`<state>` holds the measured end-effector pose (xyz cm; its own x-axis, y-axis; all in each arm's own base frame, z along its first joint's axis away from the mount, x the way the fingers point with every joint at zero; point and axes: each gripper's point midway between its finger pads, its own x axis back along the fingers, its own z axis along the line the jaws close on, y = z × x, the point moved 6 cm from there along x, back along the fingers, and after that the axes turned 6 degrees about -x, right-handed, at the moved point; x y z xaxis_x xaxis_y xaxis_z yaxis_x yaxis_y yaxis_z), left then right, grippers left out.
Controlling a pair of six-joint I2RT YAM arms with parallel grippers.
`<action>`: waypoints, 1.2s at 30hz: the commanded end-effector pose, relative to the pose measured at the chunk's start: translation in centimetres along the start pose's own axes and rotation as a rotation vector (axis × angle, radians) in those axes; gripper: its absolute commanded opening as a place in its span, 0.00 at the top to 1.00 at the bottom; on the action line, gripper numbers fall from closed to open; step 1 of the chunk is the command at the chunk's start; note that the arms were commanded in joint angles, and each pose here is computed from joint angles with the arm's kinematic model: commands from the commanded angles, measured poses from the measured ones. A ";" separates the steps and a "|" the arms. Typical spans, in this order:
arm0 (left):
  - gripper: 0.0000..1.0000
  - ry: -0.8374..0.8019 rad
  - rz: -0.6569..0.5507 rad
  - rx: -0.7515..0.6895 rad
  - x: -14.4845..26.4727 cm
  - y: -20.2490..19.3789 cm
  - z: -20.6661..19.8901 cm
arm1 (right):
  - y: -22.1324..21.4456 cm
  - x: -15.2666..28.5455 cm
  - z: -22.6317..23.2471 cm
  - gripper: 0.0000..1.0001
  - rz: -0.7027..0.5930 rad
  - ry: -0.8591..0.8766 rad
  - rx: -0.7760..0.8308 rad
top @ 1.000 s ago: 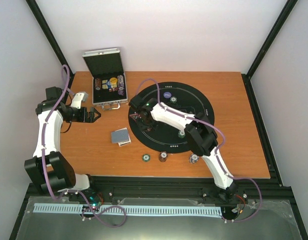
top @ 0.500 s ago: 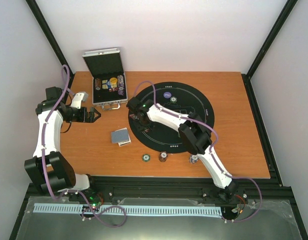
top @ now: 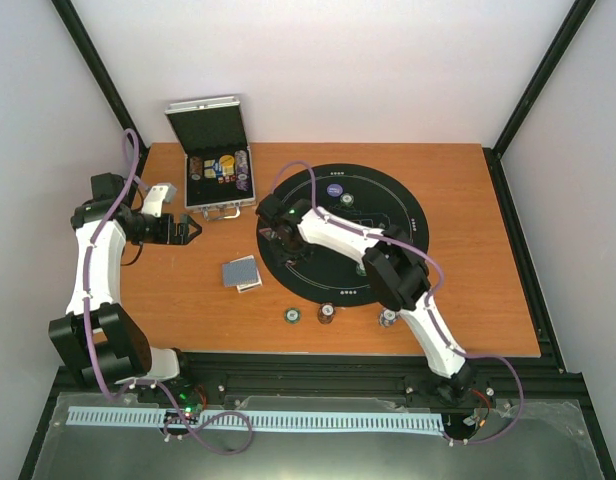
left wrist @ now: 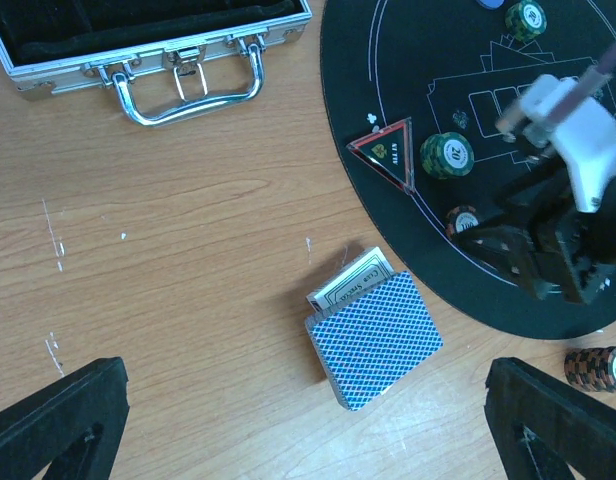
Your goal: Distribute texas hold em gaming equipment
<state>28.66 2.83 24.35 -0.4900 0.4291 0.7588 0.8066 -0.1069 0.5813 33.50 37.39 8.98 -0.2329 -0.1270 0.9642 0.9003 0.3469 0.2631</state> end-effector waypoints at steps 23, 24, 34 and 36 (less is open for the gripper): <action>0.00 -0.028 -0.049 -0.039 1.0 1.0 -0.8 | -15.7 7.4 -2.3 0.28 0.032 -0.001 -0.029; 0.00 -0.025 -0.050 -0.041 1.0 1.1 -0.8 | -15.7 7.4 -2.3 0.29 0.032 0.000 -0.026; 0.00 -0.018 -0.051 -0.043 1.2 1.4 -0.7 | -16.2 5.9 -2.6 0.36 0.054 -0.039 -0.011; 0.00 -0.019 -0.050 -0.043 1.2 1.4 -0.6 | -16.4 5.7 -2.8 0.39 0.057 -0.043 -0.010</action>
<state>28.74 2.63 24.67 -0.4947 0.4473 0.7451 0.7987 -0.1039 0.5927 18.53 28.62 10.94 -0.1895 -0.0870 0.9780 0.9144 0.3473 0.2081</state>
